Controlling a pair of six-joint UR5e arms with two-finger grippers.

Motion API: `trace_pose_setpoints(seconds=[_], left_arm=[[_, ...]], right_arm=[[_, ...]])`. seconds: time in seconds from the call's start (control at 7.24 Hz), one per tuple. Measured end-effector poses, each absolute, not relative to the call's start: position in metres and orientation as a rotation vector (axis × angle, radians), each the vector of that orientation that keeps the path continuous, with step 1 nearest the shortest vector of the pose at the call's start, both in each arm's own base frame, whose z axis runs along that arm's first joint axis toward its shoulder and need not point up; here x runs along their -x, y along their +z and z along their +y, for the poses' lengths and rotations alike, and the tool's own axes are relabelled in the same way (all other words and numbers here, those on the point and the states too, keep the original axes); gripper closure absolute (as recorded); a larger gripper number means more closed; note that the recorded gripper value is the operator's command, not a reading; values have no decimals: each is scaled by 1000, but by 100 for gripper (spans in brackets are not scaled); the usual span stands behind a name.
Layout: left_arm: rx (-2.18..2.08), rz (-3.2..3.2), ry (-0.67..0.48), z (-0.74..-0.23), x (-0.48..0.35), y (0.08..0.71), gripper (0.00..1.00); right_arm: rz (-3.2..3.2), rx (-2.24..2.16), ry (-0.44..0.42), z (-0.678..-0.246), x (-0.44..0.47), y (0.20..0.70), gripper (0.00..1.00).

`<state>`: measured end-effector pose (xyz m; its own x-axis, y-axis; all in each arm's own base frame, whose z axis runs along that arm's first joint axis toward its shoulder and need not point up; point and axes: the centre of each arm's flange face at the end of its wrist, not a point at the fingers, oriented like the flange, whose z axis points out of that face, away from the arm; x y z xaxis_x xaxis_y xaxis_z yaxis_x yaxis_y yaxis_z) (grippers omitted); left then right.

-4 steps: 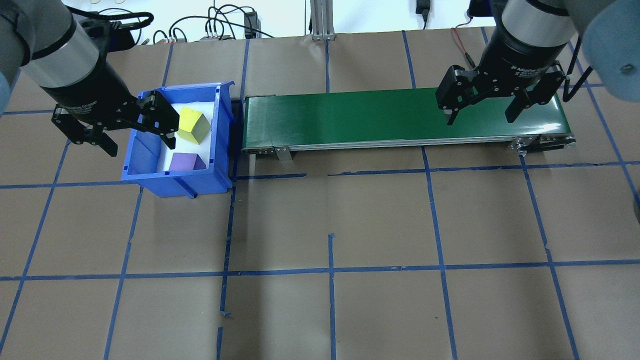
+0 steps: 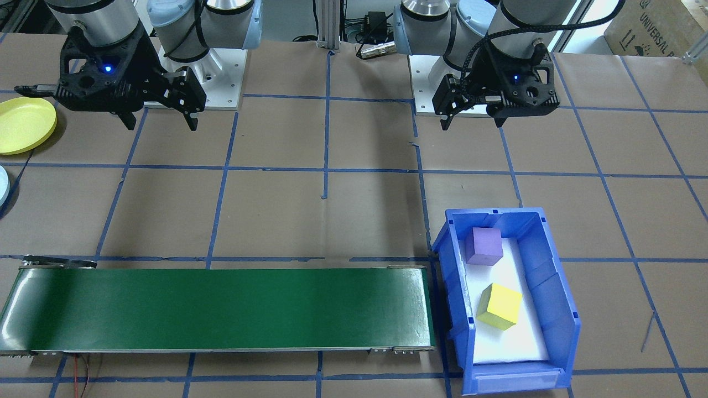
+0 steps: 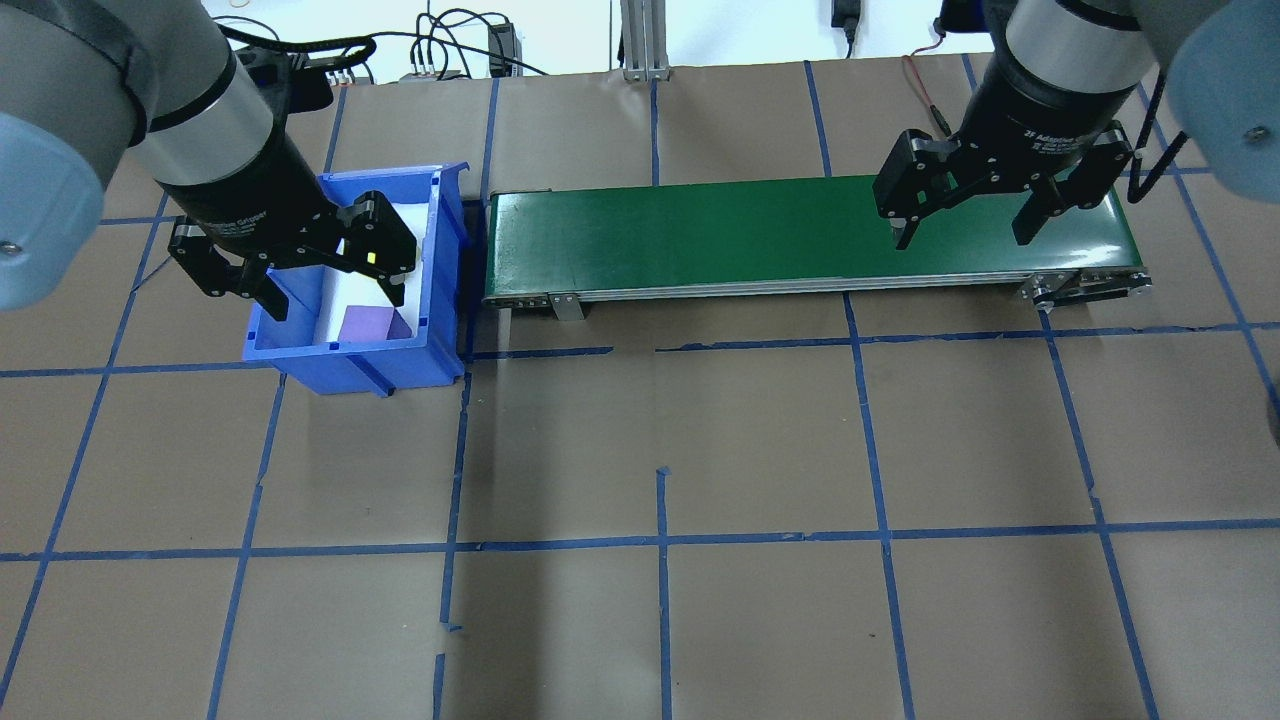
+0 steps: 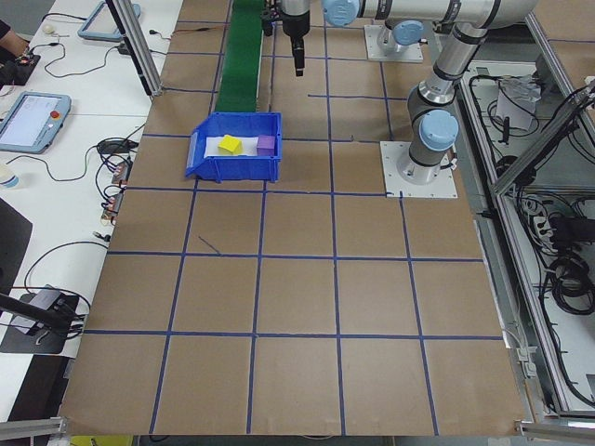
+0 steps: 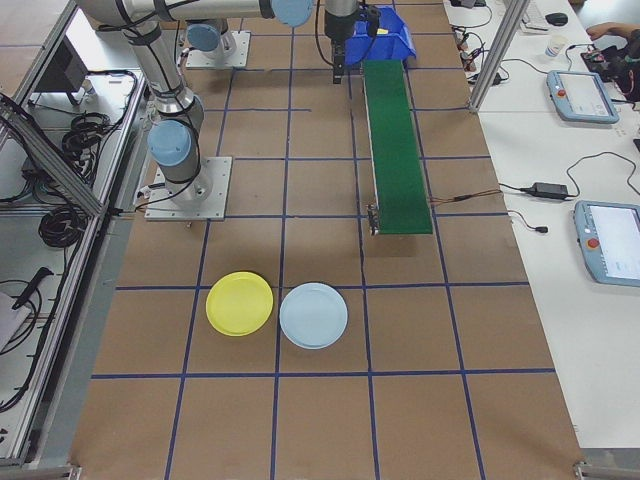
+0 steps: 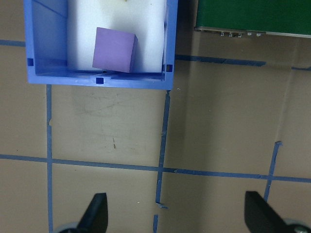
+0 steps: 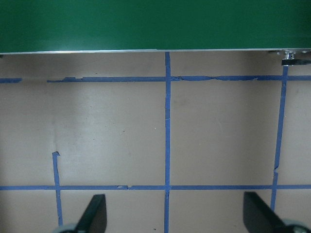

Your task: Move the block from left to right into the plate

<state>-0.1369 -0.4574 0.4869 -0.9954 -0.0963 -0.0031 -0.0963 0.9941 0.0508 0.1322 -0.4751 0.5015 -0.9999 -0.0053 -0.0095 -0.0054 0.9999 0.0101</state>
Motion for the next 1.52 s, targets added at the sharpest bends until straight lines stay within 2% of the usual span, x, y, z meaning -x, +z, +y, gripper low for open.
trace_pose_setpoints(seconds=[0.69, 1.1, 1.52], left_arm=[[14, 3139, -66, -481, 80, 490, 0], [-53, 3154, 69, -502, 41, 428, 0], [-53, 3170, 92, -532, 35, 348, 0]], right_arm=[[3132, 6, 19, -476, -131, 501, 0], [3132, 6, 20, -476, -131, 500, 0], [3132, 7, 21, -476, -131, 500, 0]])
